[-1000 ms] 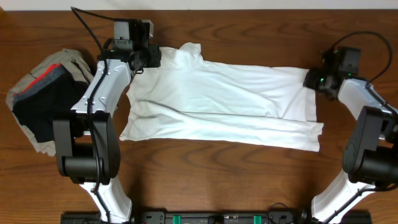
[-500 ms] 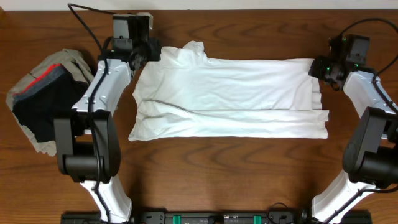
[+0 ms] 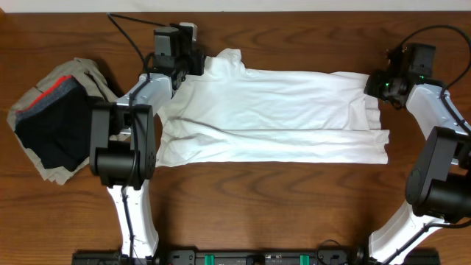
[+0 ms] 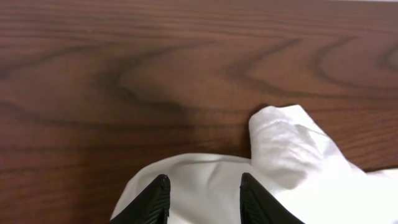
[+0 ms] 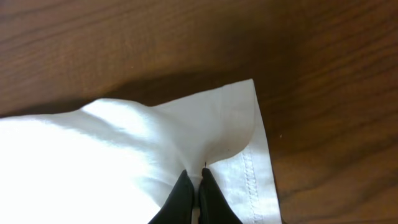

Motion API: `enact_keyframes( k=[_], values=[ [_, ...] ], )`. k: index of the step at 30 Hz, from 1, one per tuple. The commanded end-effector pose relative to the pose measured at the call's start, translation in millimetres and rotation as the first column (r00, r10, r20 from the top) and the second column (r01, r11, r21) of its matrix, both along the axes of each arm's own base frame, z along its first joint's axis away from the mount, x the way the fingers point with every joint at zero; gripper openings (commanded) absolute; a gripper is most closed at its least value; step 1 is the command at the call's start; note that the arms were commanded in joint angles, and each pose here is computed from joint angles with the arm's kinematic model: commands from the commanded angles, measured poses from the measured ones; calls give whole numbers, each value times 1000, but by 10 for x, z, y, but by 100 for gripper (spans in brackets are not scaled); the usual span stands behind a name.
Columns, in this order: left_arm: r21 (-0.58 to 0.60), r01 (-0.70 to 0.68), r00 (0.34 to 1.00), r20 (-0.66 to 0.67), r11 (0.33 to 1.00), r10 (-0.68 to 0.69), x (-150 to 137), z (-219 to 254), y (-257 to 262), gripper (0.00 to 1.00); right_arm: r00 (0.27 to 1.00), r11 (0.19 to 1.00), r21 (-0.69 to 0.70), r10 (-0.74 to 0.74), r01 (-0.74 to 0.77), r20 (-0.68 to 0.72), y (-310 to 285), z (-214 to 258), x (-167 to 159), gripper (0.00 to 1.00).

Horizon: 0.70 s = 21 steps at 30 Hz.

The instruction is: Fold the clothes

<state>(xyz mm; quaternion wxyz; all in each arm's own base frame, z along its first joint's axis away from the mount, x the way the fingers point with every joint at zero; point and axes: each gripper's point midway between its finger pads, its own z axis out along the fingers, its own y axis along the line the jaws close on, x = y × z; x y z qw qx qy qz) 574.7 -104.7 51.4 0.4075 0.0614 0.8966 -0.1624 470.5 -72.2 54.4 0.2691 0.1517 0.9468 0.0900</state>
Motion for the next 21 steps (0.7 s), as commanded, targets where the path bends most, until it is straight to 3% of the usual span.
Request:
enact_keyframes(
  k=[1, 12, 17, 21],
  values=[
    [-6, 19, 1000, 25, 1000, -18, 73, -28, -51, 37, 1000, 1000, -2, 10, -10, -5, 48, 1, 10, 3],
    [51, 117, 991, 57, 992, -119, 20, -38, -360, 39, 1000, 1000, -17, -1, 1, -24, 20, -25, -27, 5],
    [50, 121, 989, 79, 991, -125, 43, 5, -398, 53, 1000, 1000, -16, -1, 1, -28, 20, -30, -35, 6],
    [50, 123, 989, 74, 991, -126, 34, -6, -406, 55, 999, 1000, -15, -1, 1, -34, 24, -37, -47, 6]
  ],
)
